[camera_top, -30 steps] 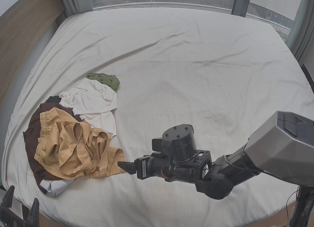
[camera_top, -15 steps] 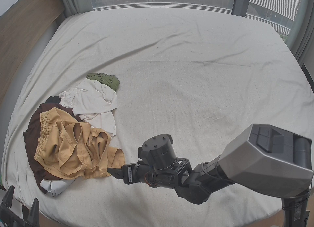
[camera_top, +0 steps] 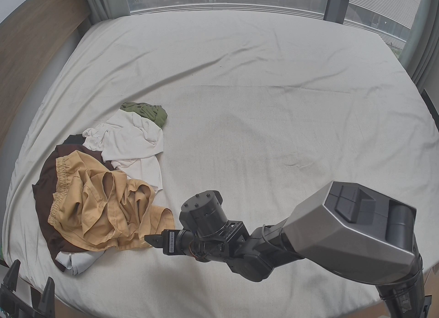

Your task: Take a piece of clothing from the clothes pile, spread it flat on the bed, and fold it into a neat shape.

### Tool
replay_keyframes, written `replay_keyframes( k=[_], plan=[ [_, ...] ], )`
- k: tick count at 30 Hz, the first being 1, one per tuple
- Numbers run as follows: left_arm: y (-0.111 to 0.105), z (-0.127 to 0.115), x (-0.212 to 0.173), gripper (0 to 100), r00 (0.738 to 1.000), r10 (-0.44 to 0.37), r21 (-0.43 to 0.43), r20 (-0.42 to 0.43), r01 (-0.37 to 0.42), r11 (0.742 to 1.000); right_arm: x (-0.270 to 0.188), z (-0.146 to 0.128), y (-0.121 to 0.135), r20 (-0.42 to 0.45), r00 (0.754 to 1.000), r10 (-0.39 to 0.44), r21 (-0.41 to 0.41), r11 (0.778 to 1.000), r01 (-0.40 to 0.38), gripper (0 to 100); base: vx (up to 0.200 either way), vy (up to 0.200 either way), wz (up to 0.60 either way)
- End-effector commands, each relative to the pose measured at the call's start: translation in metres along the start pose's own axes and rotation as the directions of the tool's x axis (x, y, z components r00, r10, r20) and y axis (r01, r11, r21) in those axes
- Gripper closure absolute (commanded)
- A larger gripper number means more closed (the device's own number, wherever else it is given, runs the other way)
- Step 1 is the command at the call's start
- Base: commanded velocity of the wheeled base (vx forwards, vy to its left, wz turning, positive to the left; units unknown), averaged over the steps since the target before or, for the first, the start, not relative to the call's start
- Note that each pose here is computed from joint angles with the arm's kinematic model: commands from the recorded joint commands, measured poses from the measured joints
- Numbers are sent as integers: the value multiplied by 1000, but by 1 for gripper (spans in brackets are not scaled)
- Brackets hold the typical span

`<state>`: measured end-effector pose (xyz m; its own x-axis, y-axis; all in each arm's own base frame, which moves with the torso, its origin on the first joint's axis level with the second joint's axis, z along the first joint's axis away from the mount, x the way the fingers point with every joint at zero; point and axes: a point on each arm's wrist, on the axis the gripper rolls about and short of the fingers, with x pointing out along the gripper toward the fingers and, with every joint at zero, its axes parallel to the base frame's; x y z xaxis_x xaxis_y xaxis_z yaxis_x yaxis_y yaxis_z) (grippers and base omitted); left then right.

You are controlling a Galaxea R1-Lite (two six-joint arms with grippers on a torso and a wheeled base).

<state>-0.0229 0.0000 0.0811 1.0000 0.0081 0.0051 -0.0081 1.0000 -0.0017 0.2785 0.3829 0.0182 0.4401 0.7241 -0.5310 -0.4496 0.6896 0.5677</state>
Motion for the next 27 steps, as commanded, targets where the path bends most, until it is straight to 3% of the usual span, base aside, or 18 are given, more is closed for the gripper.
replay_keyframes(
  k=[1, 23, 24, 27],
  plan=[
    [0, -5, 0, 0, 1000, 0, -1, -1, 0, 1000, 10, 1, -2, 2, 1000, -17, 10, 1000, 17, 0, 0, 0, 0],
    [0, -5, 0, 0, 1000, 0, -1, -1, 0, 1000, 36, 1, -1, 29, 1000, 1, 62, 998, -3, 0, 0, 0, 0],
    [0, -5, 0, 0, 1000, 0, -1, -1, 0, 1000, 37, 1, -1, 30, 1000, 2, 62, 998, -4, 100, 0, 0, 0],
    [0, -5, 0, 0, 1000, 0, -1, -2, 0, 1000, 39, 1, -1, 41, 999, -4, 61, 998, 1, 100, 0, 0, 0]
  ],
)
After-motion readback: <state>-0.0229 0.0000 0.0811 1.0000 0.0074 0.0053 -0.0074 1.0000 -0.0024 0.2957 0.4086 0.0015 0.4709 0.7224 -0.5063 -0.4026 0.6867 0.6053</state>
